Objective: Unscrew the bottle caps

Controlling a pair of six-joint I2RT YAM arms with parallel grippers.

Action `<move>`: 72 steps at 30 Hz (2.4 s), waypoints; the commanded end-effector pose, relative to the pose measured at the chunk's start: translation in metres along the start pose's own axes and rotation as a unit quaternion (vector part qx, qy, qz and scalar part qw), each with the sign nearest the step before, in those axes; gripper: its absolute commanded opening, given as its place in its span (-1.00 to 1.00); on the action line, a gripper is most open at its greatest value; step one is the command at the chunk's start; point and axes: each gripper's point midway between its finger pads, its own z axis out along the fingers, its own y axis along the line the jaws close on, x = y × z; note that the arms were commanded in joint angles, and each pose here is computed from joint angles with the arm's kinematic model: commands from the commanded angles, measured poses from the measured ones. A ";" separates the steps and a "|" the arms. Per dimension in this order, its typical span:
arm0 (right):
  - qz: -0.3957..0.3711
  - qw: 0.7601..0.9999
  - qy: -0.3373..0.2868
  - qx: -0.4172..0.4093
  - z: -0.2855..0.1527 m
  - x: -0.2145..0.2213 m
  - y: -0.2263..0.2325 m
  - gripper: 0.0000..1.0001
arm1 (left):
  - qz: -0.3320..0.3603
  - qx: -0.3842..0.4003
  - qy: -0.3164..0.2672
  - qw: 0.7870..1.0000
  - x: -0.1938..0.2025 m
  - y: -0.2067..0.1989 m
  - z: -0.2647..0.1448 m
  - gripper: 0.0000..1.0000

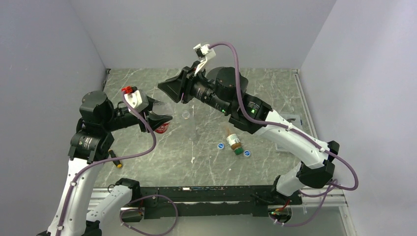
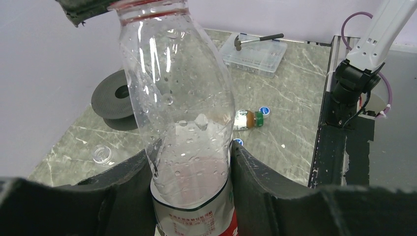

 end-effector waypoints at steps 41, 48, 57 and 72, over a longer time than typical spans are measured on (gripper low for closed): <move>-0.060 0.995 -0.038 0.067 -0.031 -0.015 -0.027 0.99 | -0.010 -0.040 0.023 0.999 0.028 0.018 0.004 -0.99; -0.036 0.994 -0.031 0.098 -0.009 -0.013 -0.027 0.99 | 0.010 -0.090 0.039 0.995 0.034 0.037 0.001 -1.00; 0.012 0.993 -0.050 0.105 -0.004 -0.011 -0.031 0.56 | 0.015 -0.097 0.027 0.995 0.030 0.038 0.000 -1.00; 0.067 0.994 -0.035 0.077 0.017 -0.007 -0.035 0.14 | 0.016 -0.095 0.021 0.995 0.028 0.035 -0.001 -1.00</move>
